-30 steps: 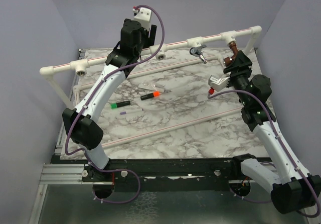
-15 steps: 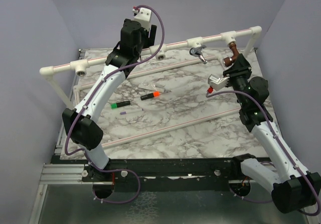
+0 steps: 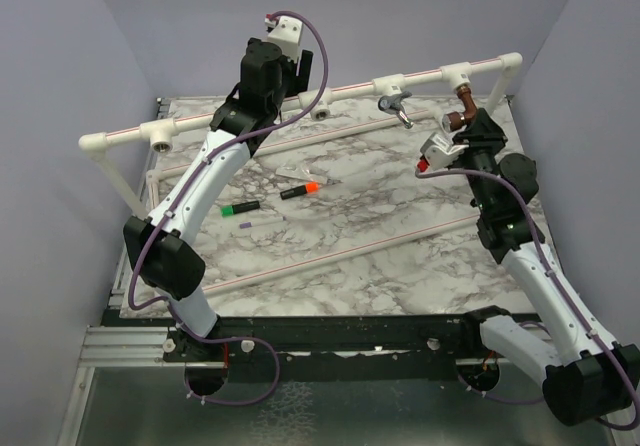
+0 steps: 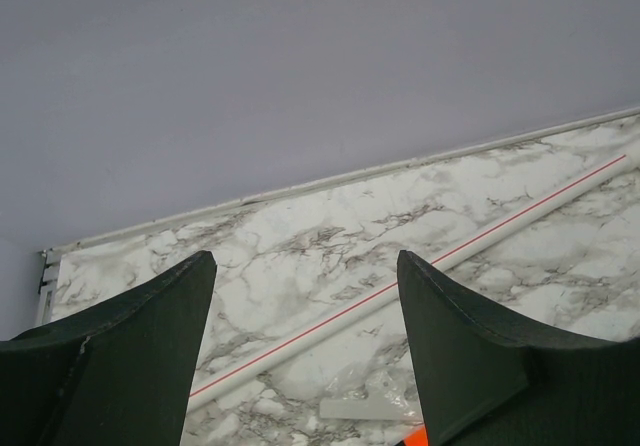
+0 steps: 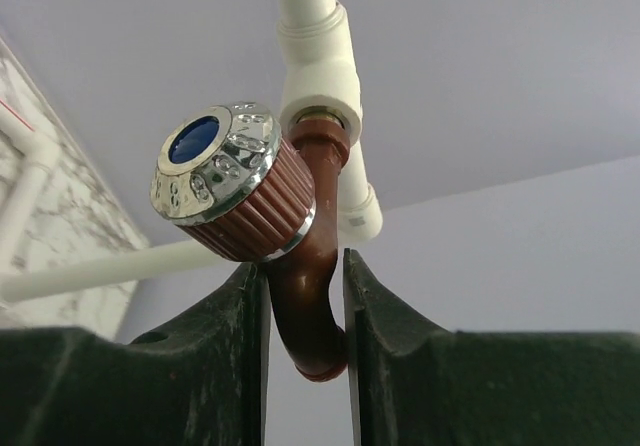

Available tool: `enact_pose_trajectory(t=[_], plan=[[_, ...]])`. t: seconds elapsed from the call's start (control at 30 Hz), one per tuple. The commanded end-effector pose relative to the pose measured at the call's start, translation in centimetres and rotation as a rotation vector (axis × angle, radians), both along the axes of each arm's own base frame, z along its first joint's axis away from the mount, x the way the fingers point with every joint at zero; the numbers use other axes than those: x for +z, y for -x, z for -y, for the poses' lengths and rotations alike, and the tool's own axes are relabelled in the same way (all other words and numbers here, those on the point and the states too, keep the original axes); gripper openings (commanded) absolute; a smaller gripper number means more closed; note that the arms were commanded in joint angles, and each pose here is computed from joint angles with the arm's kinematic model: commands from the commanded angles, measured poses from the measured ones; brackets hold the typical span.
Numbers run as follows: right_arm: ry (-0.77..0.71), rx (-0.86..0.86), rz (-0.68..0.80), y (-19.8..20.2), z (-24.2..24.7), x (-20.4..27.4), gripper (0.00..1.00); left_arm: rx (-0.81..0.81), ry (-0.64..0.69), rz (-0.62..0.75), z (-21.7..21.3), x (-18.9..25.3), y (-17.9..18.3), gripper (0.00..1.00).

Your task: Install the water faucets

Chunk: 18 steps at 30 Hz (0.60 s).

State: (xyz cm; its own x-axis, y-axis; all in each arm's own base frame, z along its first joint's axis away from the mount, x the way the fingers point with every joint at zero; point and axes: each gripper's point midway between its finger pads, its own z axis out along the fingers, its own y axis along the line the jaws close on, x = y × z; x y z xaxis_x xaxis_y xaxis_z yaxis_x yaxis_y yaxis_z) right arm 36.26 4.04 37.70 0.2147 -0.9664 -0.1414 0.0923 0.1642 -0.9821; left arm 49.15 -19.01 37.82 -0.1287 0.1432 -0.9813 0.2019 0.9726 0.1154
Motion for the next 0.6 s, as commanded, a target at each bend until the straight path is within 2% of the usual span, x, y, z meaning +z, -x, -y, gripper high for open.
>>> enact_pose_trajectory(t=[0.0, 0.17, 0.57], plan=[[-0.453, 0.113, 0.085, 1.1, -1.0, 4.5, 0.01, -0.062, -0.089, -0.193, 2.1, -7.5, 1.0, 0.75], [-0.664, 0.166, 0.099, 1.3, -1.3, 6.8, 0.01, -0.06, -0.093, -0.193, 2.1, -7.6, 1.1, 0.75], [-1.285, 0.248, 0.079, 1.4, -1.3, 9.5, 0.01, -0.061, -0.099, -0.195, 2.1, -7.8, 1.2, 0.75]])
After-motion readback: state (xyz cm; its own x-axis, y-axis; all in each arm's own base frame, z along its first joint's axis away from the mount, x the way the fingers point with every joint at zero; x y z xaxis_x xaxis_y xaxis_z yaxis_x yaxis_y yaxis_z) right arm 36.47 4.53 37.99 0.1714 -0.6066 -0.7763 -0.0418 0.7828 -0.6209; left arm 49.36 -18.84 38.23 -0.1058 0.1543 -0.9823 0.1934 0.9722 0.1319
